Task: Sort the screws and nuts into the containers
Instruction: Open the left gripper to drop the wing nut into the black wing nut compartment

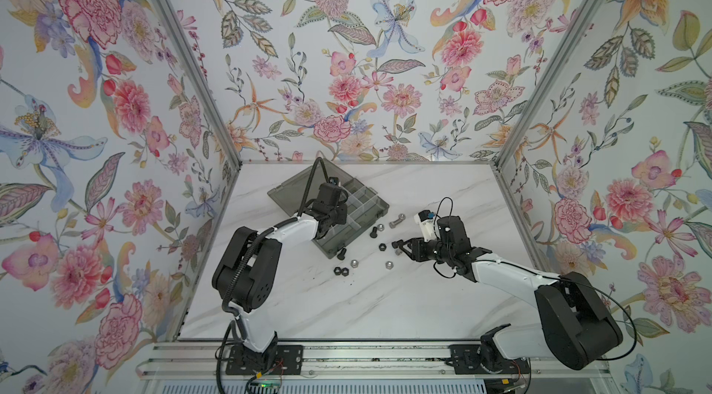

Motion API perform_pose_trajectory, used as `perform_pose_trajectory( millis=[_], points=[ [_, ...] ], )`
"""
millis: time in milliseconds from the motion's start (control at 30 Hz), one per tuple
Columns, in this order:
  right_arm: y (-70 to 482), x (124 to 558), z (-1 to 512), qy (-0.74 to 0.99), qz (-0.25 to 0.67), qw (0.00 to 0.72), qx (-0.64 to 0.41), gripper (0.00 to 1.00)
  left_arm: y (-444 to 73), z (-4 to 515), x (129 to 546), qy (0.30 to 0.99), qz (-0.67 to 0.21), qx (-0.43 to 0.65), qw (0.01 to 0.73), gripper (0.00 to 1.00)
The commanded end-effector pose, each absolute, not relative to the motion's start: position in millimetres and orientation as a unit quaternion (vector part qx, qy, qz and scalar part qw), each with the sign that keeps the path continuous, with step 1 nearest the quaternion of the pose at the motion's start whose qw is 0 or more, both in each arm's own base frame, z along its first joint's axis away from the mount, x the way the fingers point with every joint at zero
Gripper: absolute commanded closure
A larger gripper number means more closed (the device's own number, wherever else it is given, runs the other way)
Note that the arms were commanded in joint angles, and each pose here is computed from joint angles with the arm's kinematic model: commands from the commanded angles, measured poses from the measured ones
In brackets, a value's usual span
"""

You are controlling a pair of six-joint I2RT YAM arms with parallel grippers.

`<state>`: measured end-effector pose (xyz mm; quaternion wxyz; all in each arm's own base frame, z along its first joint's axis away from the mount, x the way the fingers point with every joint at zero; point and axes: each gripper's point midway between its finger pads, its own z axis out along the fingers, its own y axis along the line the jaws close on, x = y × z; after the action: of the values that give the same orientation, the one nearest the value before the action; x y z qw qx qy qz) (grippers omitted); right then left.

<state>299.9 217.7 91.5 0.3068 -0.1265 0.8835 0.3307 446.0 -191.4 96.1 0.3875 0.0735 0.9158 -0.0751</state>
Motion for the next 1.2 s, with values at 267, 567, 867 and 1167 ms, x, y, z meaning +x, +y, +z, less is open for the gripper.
perform_pose_trajectory(
  millis=[267, 567, 867, 1167],
  points=[
    [222, 297, 94, 0.881, 0.340, 0.302, -0.129, 0.57, -190, 99, 461, 0.912, -0.077, 0.074, 0.396, 1.00],
    [222, 296, 93, 0.882, 0.341, 0.301, -0.128, 0.56, -189, 93, 457, 0.916, -0.080, 0.075, 0.386, 1.00],
    [224, 296, 94, 0.880, 0.343, 0.301, -0.129, 0.56, -187, 90, 451, 0.917, -0.082, 0.073, 0.384, 0.93],
    [224, 296, 94, 0.880, 0.344, 0.300, -0.129, 0.56, -186, 90, 449, 0.918, -0.082, 0.072, 0.382, 0.90]
  ],
)
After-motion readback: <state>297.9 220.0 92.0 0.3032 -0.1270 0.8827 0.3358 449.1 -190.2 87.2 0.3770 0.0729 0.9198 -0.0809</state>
